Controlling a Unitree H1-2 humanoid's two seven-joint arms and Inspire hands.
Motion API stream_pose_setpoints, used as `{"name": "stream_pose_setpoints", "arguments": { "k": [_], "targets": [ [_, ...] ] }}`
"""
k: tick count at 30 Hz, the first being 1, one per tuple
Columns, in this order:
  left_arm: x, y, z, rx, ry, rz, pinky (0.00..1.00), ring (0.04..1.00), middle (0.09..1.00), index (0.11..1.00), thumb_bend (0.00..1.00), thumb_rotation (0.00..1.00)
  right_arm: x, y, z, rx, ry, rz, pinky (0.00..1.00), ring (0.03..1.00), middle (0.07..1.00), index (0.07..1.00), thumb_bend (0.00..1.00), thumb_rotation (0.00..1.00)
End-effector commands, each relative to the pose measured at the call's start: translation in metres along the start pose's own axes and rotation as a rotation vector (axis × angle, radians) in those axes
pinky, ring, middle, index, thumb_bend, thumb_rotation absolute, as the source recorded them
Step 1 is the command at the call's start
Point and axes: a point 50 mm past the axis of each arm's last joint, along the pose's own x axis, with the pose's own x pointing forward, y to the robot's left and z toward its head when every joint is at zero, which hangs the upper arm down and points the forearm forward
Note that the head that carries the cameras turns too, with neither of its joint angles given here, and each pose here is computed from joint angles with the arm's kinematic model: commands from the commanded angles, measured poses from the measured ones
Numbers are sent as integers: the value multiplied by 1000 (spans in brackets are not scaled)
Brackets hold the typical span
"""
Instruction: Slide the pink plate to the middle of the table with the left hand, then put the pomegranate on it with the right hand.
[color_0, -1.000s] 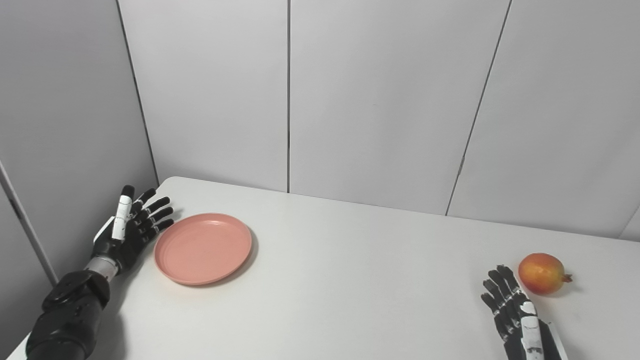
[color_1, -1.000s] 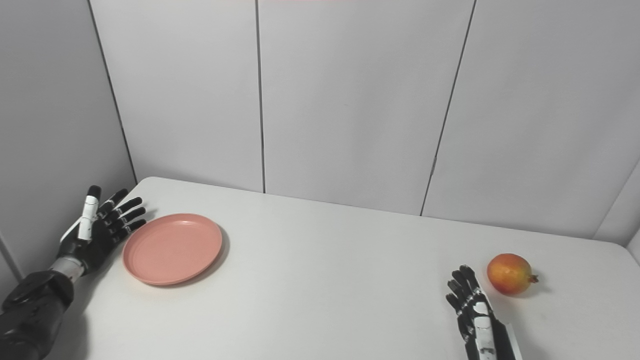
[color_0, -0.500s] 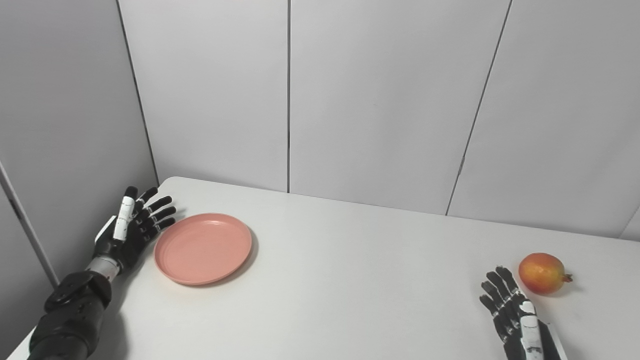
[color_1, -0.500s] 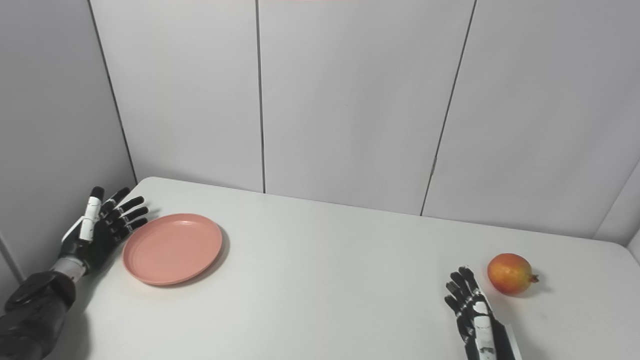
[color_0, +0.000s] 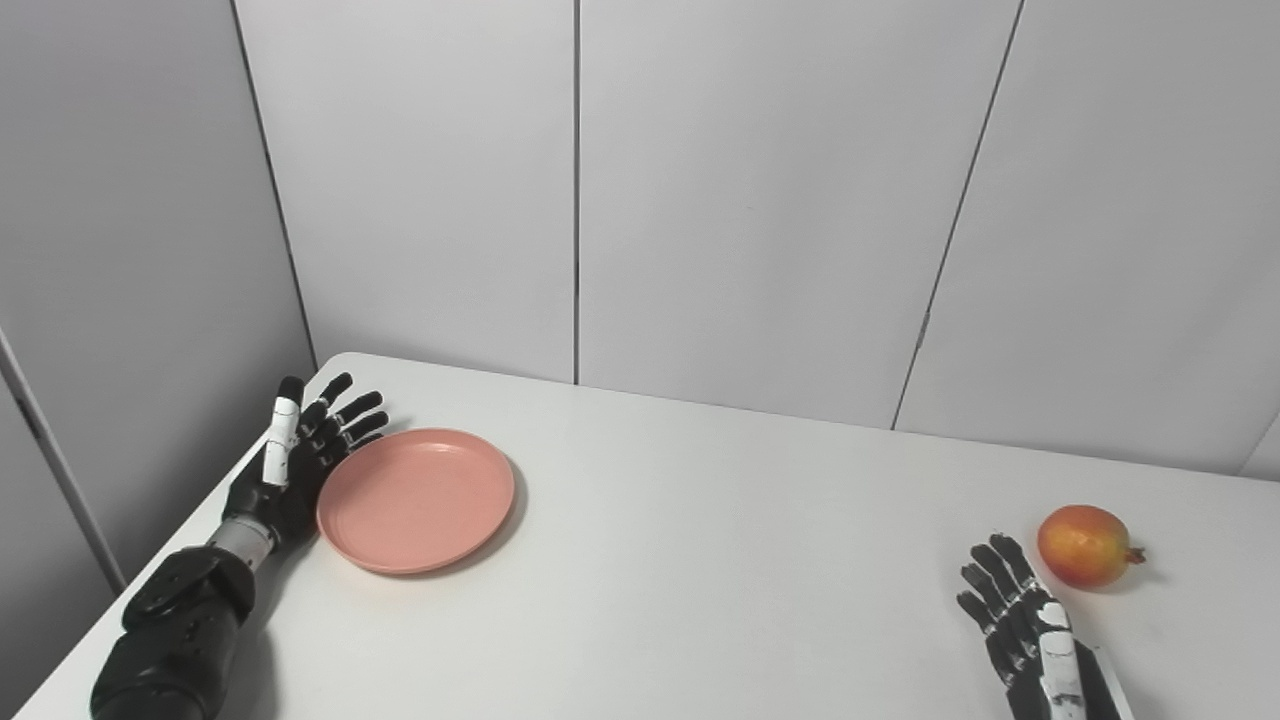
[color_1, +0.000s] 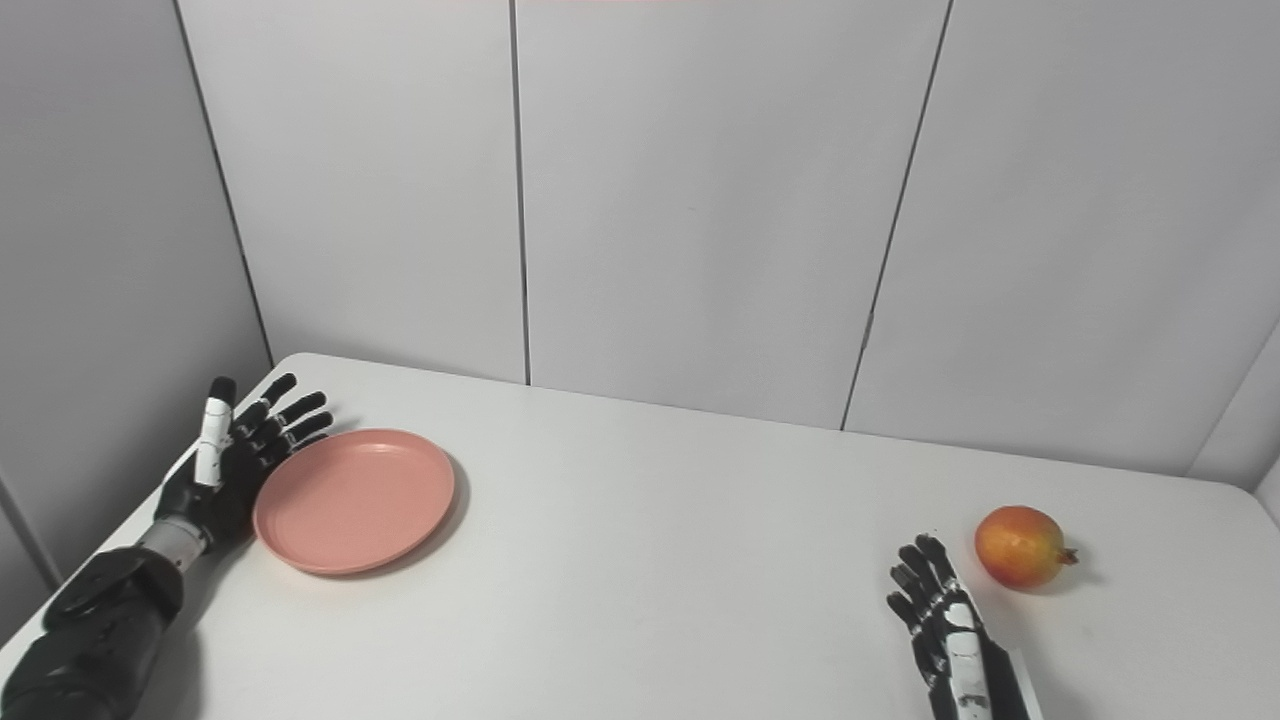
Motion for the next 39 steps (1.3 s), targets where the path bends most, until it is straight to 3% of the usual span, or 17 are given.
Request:
{"name": "stream_pose_setpoints", "arguments": {
  "k": [1, 11, 22, 39],
  "targets": [
    [16, -8, 27, 35, -70, -37, 879, 849, 871, 958, 1000, 917, -14, 0, -13, 13, 62, -9, 930, 933, 924, 928, 806, 942],
    [19, -20, 25, 7, -52, -81, 808, 825, 842, 951, 1000, 888, -13, 3, -10, 12, 63, 0, 940, 939, 925, 933, 800, 949],
    [18, -35, 17, -20, -36, -118, 796, 807, 826, 950, 1000, 872, -12, 4, -9, 9, 73, 7, 941, 946, 931, 935, 817, 953],
    [21, -87, -8, -57, 36, -169, 772, 831, 850, 937, 1000, 891, -12, 8, -6, 11, 78, 6, 918, 924, 917, 924, 829, 931]
  ]
}}
